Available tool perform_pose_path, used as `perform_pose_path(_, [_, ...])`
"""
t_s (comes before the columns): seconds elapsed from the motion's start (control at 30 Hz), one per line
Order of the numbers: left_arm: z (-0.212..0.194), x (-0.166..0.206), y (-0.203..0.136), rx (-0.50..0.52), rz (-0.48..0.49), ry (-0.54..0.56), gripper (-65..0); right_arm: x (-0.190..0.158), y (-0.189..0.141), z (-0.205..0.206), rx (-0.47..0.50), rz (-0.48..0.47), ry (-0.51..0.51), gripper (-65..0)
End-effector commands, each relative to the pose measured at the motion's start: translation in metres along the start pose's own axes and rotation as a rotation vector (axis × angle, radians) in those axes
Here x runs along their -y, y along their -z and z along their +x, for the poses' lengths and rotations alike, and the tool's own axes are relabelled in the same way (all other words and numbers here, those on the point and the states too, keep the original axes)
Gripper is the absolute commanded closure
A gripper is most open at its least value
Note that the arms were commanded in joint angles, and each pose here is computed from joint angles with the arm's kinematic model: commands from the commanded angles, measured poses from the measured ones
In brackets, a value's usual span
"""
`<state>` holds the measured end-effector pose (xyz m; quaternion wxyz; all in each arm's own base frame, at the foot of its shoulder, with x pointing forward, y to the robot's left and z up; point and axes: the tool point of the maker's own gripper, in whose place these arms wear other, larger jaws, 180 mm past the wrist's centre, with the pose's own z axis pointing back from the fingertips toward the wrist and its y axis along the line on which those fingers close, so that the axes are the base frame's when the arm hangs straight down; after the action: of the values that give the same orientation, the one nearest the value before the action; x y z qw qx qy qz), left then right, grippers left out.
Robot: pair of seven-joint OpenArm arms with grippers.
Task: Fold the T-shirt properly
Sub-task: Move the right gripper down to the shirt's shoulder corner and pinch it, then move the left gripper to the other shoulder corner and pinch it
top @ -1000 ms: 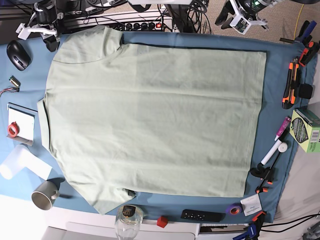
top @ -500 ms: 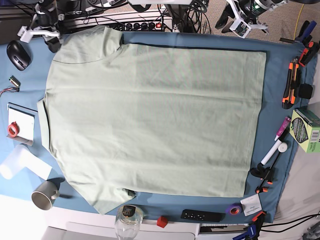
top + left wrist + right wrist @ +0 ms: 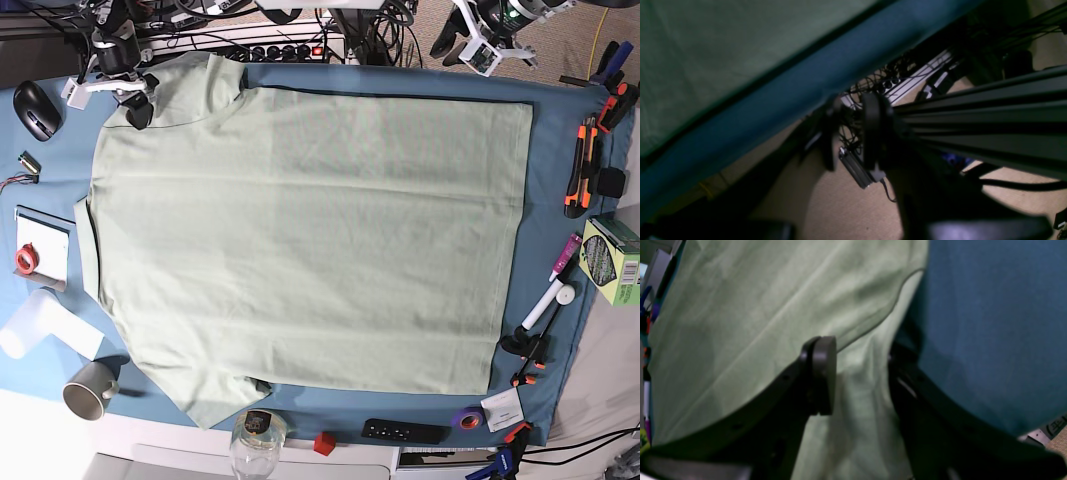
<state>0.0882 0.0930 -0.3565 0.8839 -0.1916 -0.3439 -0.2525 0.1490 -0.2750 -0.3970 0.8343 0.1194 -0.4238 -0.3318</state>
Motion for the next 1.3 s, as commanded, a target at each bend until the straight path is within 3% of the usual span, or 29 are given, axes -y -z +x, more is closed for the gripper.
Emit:
perform_pose_path(0.0, [0.007, 0.002, -0.002, 0.026, -0.009, 0.005, -13.2, 0.012, -0.007, -0.027, -0.128, -0.049, -0.009, -20.0])
perform_pose_path(0.53, [0.021, -0.018, 0.003, 0.059, 0.06, 0.008, -13.2, 0.027, -0.025, -0.053, -0.229, -0.089, -0.013, -19.9])
perform_pose_path(0.6, [0.022, -0.019, 0.004, 0.061, 0.061, 0.011, -13.2, 0.028, -0.027, -0.054, -0.233, -0.088, -0.017, -14.9])
perform_pose_path(0.67, [0.023, -0.02, 0.004, 0.06, 0.063, 0.014, -13.2, 0.028, -0.027, -0.054, -0.234, -0.088, -0.02, -2.9])
perform_pose_path(0.7, [0.023, -0.02, 0.004, 0.061, 0.065, 0.015, -13.2, 0.028, -0.027, -0.054, -0.233, -0.089, -0.021, 0.0])
perform_pose_path(0.77, [0.024, -0.023, 0.005, 0.057, 0.073, 0.017, -13.2, 0.029, -0.027, -0.054, -0.236, -0.095, -0.03, 0.0])
perform_pose_path(1.03, [0.037, -0.083, -0.004, 0.06, 0.282, 0.004, -13.7, 0.034, -0.028, -0.055, -0.246, -0.116, -0.058, 0.0])
perform_pose_path(1.27, [0.047, -0.146, -0.046, 0.098, 0.453, -0.09, -26.2, 0.034, -0.028, -0.055, -0.244, -0.116, -0.058, 0.0])
